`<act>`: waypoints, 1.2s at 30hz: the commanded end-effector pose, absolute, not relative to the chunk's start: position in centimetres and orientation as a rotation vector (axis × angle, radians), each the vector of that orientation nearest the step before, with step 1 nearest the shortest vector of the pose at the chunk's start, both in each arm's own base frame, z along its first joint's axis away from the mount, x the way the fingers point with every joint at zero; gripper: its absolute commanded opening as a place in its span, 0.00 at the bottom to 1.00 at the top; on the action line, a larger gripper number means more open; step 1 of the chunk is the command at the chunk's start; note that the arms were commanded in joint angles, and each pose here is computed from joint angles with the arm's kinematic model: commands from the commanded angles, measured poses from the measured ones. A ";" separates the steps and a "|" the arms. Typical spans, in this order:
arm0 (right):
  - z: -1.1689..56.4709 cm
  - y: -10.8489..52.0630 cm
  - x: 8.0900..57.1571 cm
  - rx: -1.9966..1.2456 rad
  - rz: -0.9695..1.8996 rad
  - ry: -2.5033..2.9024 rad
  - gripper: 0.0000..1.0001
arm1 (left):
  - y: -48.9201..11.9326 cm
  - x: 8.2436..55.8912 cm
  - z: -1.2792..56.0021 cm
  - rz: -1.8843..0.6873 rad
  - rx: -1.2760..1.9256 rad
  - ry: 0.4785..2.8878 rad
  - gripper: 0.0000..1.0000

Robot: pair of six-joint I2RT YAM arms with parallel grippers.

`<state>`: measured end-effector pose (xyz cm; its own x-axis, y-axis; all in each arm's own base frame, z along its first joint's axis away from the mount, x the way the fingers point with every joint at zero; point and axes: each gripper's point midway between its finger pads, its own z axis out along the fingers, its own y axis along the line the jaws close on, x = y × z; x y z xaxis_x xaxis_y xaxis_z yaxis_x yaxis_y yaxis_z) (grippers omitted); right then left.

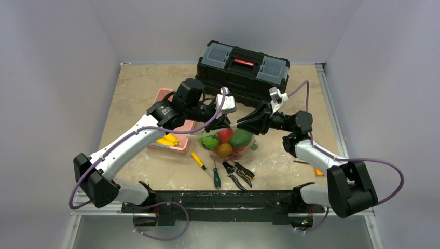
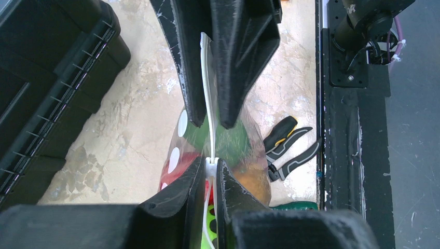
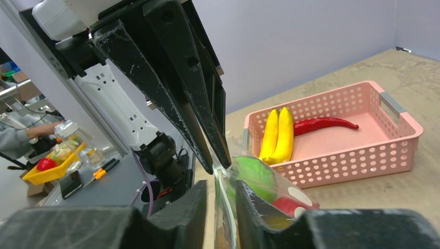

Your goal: Place the food in the zip-top bag and seal the zipper

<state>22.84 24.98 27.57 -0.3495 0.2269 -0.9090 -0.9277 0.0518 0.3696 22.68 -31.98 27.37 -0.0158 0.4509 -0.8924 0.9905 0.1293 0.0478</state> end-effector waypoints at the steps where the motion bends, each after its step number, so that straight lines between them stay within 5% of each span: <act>1: 28.6 24.8 22.6 -0.830 1.454 1.267 0.22 | -32.1 22.2 30.7 -0.848 1.424 1.465 0.00; 14: 28.4 25.0 23.1 -0.842 1.409 1.272 0.27 | -32.1 22.1 30.7 -0.850 1.425 1.462 0.00; 17: 28.4 25.2 23.0 -0.849 1.411 1.265 0.20 | -32.1 22.1 30.8 -0.852 1.424 1.463 0.00; 19: 28.5 25.3 22.9 -0.854 1.409 1.256 0.01 | -32.1 22.1 30.8 -0.850 1.423 1.463 0.00; 36: 29.7 17.5 28.6 -0.136 0.932 1.293 0.00 | -31.5 23.5 29.6 -0.768 1.398 1.541 0.00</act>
